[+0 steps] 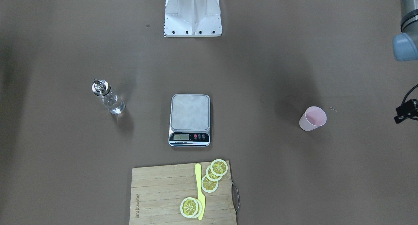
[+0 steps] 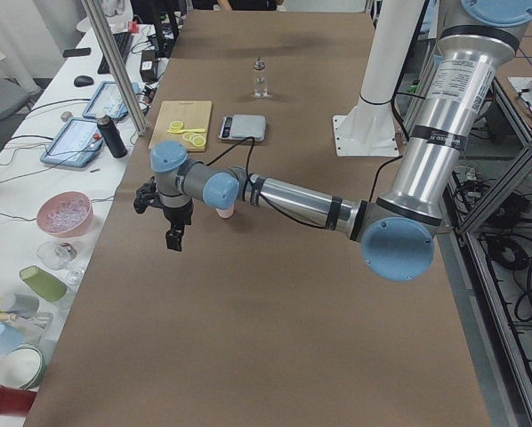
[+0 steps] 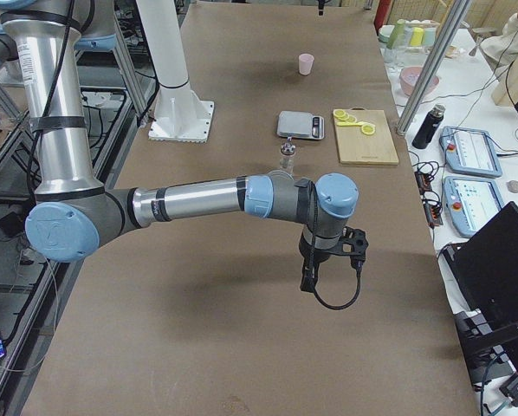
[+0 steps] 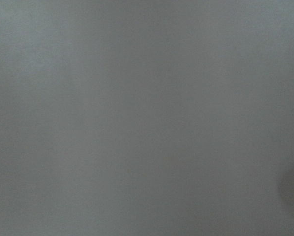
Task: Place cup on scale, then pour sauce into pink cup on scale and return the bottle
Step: 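Reach the left gripper down and grasp the pink cup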
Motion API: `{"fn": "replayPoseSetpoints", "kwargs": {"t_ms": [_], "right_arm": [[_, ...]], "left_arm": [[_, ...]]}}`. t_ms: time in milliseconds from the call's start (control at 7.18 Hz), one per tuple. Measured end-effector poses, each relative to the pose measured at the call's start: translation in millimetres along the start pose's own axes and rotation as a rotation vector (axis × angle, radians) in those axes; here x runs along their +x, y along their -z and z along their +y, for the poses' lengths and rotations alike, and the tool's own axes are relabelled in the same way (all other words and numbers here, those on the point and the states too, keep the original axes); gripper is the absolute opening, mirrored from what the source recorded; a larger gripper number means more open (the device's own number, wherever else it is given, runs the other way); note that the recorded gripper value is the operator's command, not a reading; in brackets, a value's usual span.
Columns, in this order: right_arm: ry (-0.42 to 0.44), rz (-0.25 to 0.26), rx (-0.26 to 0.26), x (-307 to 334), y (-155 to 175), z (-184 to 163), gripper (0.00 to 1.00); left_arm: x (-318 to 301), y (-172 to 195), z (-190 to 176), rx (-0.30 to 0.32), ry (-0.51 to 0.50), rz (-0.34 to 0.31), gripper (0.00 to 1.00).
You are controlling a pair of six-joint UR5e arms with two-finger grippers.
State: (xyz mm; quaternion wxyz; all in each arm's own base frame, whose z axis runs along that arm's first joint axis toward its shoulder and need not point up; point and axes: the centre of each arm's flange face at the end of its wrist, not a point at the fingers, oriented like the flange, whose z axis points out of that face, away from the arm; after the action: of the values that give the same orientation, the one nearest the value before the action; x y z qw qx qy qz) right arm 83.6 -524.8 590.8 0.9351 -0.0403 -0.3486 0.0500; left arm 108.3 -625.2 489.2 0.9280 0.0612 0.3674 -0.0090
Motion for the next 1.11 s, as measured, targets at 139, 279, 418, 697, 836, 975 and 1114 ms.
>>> {"fn": "replayPoseSetpoints", "kwargs": {"t_ms": [139, 279, 418, 697, 836, 975, 1114], "right_arm": [[0.003, -0.003, -0.003, -2, -1, 0, 1.00], [0.004, -0.006, -0.005, -4, -2, 0, 1.00], [0.004, -0.008, -0.005, -4, -2, 0, 1.00], [0.005, -0.008, -0.005, -5, -2, -1, 1.00], [0.005, -0.008, -0.005, -5, -2, -1, 1.00], [0.005, -0.009, -0.005, -5, -2, -1, 1.00], [0.005, -0.009, -0.004, -5, -2, -1, 1.00]], "left_arm": [[42, -5, 3, -0.003, 0.065, 0.026, 0.99], [83, -19, 11, -0.014, 0.080, 0.051, 0.99], [112, -34, 22, -0.022, 0.081, 0.075, 0.98], [140, -63, 44, -0.036, 0.098, 0.113, 0.96], [141, -71, 51, -0.043, 0.099, 0.116, 0.92], [140, -76, 54, -0.049, 0.099, 0.115, 0.86], [139, -80, 56, -0.055, 0.098, 0.111, 0.80]]}}
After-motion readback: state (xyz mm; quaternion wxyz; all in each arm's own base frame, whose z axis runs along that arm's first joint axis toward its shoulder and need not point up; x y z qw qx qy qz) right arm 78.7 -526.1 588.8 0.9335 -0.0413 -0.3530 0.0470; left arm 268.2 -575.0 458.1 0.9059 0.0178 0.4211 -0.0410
